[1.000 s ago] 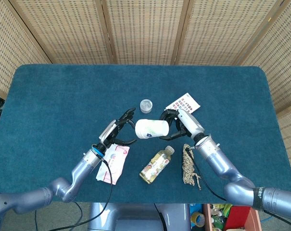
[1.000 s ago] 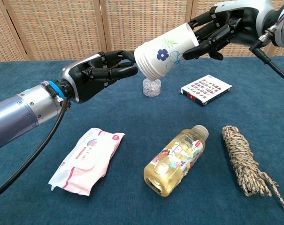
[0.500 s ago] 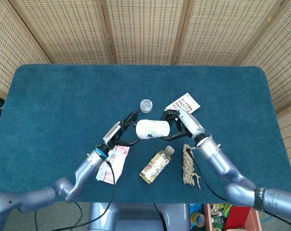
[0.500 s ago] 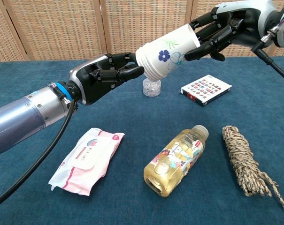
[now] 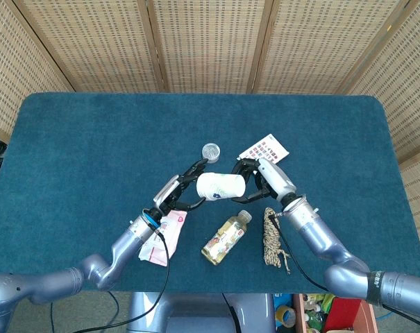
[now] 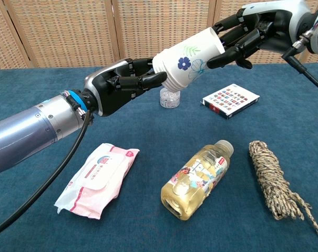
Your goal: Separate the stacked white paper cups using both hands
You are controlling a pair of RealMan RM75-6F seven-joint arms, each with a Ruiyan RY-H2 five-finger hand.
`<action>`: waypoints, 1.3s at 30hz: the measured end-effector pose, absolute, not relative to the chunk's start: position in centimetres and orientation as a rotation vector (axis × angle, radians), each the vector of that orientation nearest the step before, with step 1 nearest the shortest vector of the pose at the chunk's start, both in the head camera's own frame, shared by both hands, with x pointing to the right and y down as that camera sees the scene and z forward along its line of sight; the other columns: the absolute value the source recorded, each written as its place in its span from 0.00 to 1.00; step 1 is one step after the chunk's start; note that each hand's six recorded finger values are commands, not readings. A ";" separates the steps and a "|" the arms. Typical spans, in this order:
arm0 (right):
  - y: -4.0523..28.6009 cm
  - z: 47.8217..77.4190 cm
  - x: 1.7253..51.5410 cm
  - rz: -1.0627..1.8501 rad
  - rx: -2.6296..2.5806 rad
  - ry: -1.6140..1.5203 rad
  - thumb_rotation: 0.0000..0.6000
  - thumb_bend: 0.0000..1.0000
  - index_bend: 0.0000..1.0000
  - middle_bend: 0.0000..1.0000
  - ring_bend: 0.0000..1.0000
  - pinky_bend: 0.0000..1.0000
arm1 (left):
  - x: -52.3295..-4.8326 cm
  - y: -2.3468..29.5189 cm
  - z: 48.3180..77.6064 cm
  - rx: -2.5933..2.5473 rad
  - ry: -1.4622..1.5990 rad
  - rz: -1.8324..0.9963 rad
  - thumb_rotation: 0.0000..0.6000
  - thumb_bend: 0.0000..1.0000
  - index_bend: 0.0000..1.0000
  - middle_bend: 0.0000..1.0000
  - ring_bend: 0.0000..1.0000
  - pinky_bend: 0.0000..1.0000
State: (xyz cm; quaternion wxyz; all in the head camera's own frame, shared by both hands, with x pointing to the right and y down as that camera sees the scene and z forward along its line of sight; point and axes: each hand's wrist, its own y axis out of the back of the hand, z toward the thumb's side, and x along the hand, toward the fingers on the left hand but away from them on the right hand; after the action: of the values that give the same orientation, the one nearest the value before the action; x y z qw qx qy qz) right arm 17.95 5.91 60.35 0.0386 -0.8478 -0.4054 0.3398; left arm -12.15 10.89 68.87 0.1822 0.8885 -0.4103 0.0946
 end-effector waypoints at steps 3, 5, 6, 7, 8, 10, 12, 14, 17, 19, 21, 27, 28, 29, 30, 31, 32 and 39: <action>5.9 60.4 17.9 1.044 -2.600 -1.240 1.00 0.24 0.77 0.66 0.56 0.80 | -12.0 10.9 68.9 2.507 -1.155 0.264 1.00 0.39 0.56 0.04 0.00 0.00; 6.0 60.5 17.9 1.047 -2.600 -1.238 1.00 0.24 0.77 0.66 0.56 0.80 | -11.9 10.9 68.9 2.507 -1.154 0.264 1.00 0.40 0.56 0.04 0.00 0.00; 6.0 60.5 17.9 1.048 -2.601 -1.237 1.00 0.24 0.77 0.66 0.56 0.80 | -11.9 10.9 68.9 2.507 -1.154 0.263 1.00 0.40 0.58 0.04 0.00 0.00; 6.0 60.5 17.9 1.049 -2.601 -1.237 1.00 0.24 0.77 0.66 0.56 0.80 | -11.8 10.9 69.0 2.507 -1.154 0.264 1.00 0.40 0.58 0.04 0.00 0.00; 6.0 60.6 17.9 1.051 -2.600 -1.238 1.00 0.24 0.77 0.66 0.56 0.80 | -11.8 10.9 69.0 2.506 -1.154 0.265 1.00 0.40 0.60 0.04 0.00 0.00; 6.0 60.6 18.0 1.052 -2.600 -1.240 1.00 0.24 0.77 0.66 0.56 0.80 | -11.9 10.9 69.1 2.502 -1.161 0.266 1.00 0.40 0.62 0.04 0.00 0.00; 5.9 60.6 18.1 1.053 -2.597 -1.242 1.00 0.24 0.77 0.66 0.56 0.80 | -12.0 10.9 69.1 2.497 -1.172 0.267 1.00 0.40 0.65 0.05 0.00 0.00; 5.9 60.6 18.2 1.053 -2.595 -1.245 1.00 0.24 0.77 0.66 0.56 0.80 | -12.2 10.8 69.2 2.493 -1.186 0.269 1.00 0.40 0.66 0.05 0.00 0.00; 5.9 60.6 18.4 1.055 -2.592 -1.248 1.00 0.24 0.77 0.66 0.56 0.80 | -12.5 10.7 69.3 2.482 -1.208 0.274 1.00 0.40 0.67 0.06 0.00 0.00; 5.9 60.5 18.7 1.057 -2.587 -1.251 1.00 0.24 0.77 0.66 0.56 0.80 | -12.8 10.6 69.3 2.477 -1.223 0.277 1.00 0.40 0.68 0.06 0.00 0.00; 5.8 60.4 19.0 1.060 -2.581 -1.258 1.00 0.24 0.77 0.66 0.56 0.80 | -13.2 10.6 69.4 2.474 -1.235 0.284 1.00 0.40 0.68 0.06 0.00 0.00; 5.3 59.9 20.1 1.062 -2.549 -1.294 1.00 0.24 0.77 0.66 0.56 0.80 | -14.5 10.9 69.7 2.480 -1.249 0.330 1.00 0.40 0.68 0.07 0.00 0.00; 5.2 59.8 20.3 1.063 -2.545 -1.298 1.00 0.24 0.77 0.66 0.56 0.80 | -15.0 11.0 69.7 2.484 -1.253 0.345 1.00 0.40 0.68 0.07 0.00 0.00; 5.1 59.7 20.5 1.064 -2.539 -1.306 1.00 0.24 0.77 0.66 0.56 0.80 | -15.3 11.1 69.8 2.487 -1.256 0.359 1.00 0.40 0.68 0.07 0.00 0.00; 4.9 59.5 20.8 1.064 -2.530 -1.316 1.00 0.24 0.77 0.66 0.56 0.80 | -15.7 11.2 69.9 2.490 -1.260 0.372 1.00 0.40 0.68 0.07 0.00 0.00; 4.9 59.4 21.1 1.065 -2.524 -1.323 1.00 0.24 0.77 0.66 0.56 0.80 | -16.2 11.3 70.0 2.490 -1.268 0.391 1.00 0.40 0.68 0.07 0.00 0.00; 4.8 59.3 21.4 1.067 -2.518 -1.332 1.00 0.24 0.77 0.66 0.56 0.80 | -16.8 11.3 70.0 2.486 -1.278 0.405 1.00 0.40 0.68 0.07 0.00 0.00; 4.5 59.0 23.8 1.114 -2.459 -1.374 1.00 0.24 0.77 0.66 0.56 0.80 | -20.9 10.9 69.9 2.497 -1.367 0.533 1.00 0.40 0.68 0.09 0.00 0.00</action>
State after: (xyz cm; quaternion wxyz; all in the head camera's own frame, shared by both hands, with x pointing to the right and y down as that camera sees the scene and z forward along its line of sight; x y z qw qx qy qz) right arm 23.81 4.52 58.97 0.0560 -0.8105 -0.4530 0.3671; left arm -20.94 10.90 69.87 0.1226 0.8557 -0.4684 0.1825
